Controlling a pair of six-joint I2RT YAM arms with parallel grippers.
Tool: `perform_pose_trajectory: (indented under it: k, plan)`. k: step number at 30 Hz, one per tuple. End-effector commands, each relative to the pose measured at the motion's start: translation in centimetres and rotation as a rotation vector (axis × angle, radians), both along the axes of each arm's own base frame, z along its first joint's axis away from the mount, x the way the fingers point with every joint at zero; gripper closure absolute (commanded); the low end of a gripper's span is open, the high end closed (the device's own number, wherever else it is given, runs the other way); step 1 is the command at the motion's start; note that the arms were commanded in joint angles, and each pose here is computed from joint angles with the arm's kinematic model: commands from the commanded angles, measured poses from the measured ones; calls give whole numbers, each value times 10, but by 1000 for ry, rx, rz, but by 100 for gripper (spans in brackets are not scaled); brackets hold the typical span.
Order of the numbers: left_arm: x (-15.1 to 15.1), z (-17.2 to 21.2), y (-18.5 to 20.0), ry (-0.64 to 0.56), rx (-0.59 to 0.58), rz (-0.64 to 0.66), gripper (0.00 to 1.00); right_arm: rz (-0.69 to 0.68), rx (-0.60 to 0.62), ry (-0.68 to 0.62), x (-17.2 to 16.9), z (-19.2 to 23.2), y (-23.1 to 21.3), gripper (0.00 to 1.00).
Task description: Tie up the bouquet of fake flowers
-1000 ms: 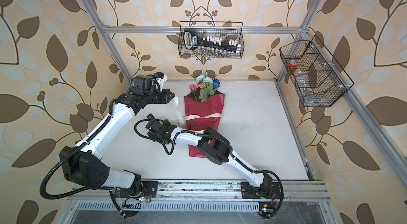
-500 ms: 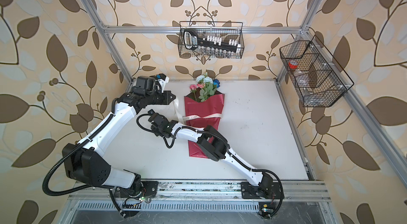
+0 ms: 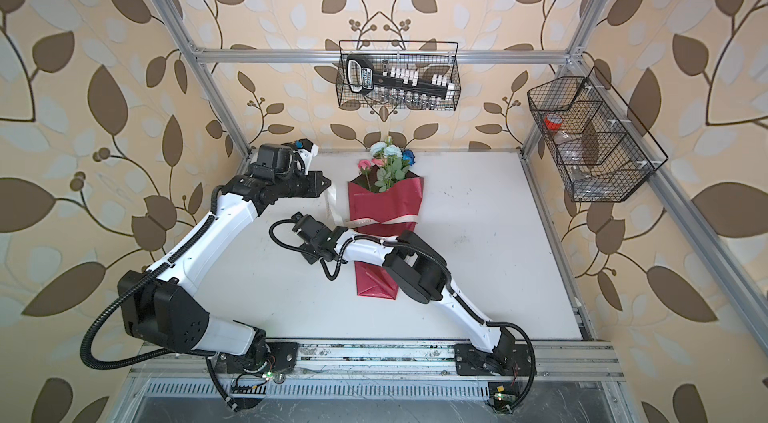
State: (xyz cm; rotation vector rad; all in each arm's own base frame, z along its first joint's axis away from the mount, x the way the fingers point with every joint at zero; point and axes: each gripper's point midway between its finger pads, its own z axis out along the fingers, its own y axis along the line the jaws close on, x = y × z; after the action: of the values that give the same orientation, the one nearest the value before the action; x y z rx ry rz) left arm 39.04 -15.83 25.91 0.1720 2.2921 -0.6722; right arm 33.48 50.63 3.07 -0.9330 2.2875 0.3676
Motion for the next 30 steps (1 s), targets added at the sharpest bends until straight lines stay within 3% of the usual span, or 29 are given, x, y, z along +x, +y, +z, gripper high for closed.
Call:
perform_pose_trajectory:
  k: [1, 10, 17, 22, 30]
  plan:
    - [1, 12, 8, -47, -6, 29, 100, 20, 45, -8, -23, 45, -3, 100]
    - [-2, 15, 12, -57, -24, 59, 100, -87, 72, -20, -59, 98, -82, 100]
    - [-8, 31, 12, -85, -63, 69, 100, -240, 73, 7, -46, 112, -158, 100]
    - [-17, 48, 16, -116, -84, 96, 100, -321, 68, 106, -27, 92, -198, 100]
    - [-36, 74, 11, -171, -171, 69, 100, -390, 19, 235, -4, 45, -219, 100]
